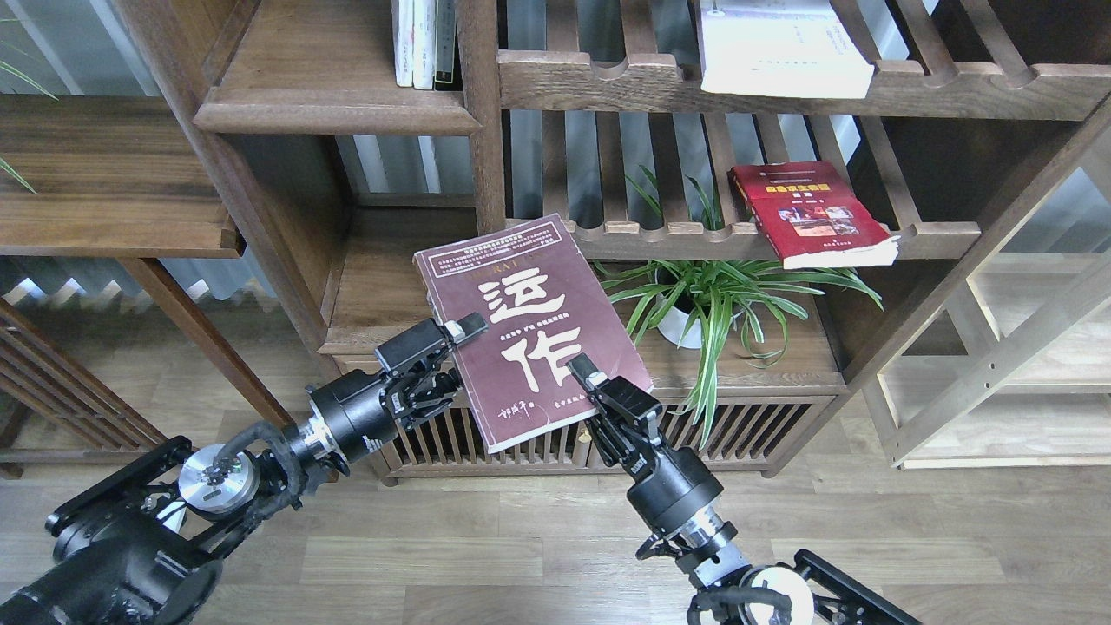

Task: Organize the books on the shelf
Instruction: 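Grip the dark red book with the left gripper, right gripper supporting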

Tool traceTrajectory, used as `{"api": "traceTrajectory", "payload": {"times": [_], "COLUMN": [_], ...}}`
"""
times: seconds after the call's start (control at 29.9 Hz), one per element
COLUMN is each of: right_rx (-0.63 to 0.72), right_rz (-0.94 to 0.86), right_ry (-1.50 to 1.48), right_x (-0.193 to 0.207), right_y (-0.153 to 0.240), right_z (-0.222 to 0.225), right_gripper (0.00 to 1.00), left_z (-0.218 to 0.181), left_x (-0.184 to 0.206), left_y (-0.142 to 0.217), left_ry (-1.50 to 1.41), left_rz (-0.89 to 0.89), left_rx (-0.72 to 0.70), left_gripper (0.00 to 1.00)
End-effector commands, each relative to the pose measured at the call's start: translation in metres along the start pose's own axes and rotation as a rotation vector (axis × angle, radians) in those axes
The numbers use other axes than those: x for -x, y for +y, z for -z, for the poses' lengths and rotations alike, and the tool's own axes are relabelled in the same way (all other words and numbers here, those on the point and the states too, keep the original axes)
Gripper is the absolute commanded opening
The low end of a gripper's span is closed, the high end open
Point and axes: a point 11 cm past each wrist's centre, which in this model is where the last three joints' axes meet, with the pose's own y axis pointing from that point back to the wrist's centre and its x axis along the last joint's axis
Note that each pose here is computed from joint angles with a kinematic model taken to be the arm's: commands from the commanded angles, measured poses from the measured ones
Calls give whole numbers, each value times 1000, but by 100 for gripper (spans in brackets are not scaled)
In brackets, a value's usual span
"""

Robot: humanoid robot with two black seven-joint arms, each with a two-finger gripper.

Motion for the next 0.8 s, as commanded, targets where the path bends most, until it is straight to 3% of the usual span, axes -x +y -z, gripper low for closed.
{"api": "traceTrajectory", "payload": {"times": [0.0, 0.2, 0.37, 0.64, 0.77], "right_rx": [4, 16, 19, 36, 40], "right_rz": [7, 13, 14, 35, 35], "right_ry": [-9, -10, -11, -29, -28], "right_x": [1, 1, 2, 6, 6], "right_y": [-3, -4, -5, -12, -12], "right_z": [-5, -12, -13, -26, -26], "right_gripper": [4, 4, 4, 4, 5], "left_z": [-3, -3, -4, -6, -4], "left_x": [2, 4, 5, 7, 10], "left_y": [0, -2, -3, -4, -4], "left_ry": [-3, -5, -10, -17, -14], "left_rz": [4, 8, 10, 13, 24], "left_rx": [3, 2, 2, 1, 0], "left_gripper": [93, 86, 71, 58, 43]}}
